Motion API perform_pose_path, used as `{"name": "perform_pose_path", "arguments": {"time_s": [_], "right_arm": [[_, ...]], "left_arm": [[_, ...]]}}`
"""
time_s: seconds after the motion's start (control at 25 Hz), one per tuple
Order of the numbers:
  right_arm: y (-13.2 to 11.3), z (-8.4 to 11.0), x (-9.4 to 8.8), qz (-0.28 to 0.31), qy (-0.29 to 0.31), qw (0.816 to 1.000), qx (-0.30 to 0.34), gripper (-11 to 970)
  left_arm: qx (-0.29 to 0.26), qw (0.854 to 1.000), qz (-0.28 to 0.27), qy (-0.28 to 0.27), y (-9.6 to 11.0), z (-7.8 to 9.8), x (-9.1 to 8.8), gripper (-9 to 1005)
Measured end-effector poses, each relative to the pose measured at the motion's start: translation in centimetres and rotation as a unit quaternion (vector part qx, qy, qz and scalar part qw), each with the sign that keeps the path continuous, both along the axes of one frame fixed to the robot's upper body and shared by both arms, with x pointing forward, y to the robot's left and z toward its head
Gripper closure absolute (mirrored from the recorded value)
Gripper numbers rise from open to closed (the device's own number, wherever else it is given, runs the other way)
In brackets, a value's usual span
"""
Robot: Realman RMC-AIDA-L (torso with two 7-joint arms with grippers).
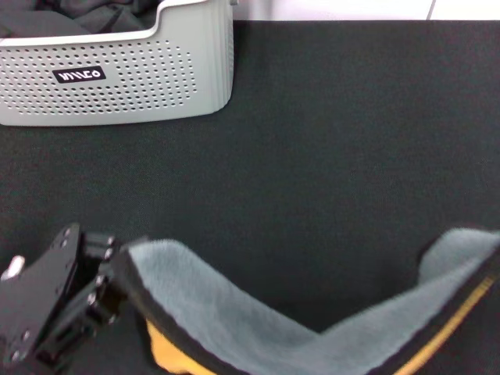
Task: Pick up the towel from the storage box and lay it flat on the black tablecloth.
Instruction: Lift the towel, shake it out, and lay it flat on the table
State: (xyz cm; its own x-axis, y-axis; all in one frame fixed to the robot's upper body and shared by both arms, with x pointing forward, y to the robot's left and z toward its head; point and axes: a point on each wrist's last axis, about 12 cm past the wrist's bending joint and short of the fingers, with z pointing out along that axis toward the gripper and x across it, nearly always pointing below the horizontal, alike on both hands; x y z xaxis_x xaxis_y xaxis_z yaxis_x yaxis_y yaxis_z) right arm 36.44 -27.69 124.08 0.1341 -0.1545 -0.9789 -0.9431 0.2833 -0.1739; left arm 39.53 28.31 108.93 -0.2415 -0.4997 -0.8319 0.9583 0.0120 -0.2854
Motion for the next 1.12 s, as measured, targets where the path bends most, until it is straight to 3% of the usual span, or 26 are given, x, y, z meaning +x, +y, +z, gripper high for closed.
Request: {"name": "perform_pose_path", "arguments": {"time_s": [0.28,0.52,0.72,0.92,1.12], "right_arm": [[-2.3,-2.0,-1.0,-0.029,0.057,0.998,0.028,919],[-3.5,-4.1,-0.5,-0.048,0.105,0.992,0.045,913],[-4.4,-7.0,1.5,-0.066,0.133,0.987,0.054,908],[-4.6,-8.3,4.5,-0.075,0.144,0.984,0.074,903],[-4.1,-9.2,8.0,-0.088,0.146,0.983,0.074,898]], "left_arm": [[0.013,1.000,-0.008,0.000,-0.2,-1.1,-2.8,975],[0.029,1.000,-0.010,0.003,-0.3,-1.8,-3.0,975],[0.054,0.997,0.047,0.010,-0.2,-3.0,-1.8,974],[0.073,0.995,0.053,0.037,-1.4,-3.5,1.1,974],[0.075,0.995,0.065,0.033,-2.3,-3.3,2.8,973]]}}
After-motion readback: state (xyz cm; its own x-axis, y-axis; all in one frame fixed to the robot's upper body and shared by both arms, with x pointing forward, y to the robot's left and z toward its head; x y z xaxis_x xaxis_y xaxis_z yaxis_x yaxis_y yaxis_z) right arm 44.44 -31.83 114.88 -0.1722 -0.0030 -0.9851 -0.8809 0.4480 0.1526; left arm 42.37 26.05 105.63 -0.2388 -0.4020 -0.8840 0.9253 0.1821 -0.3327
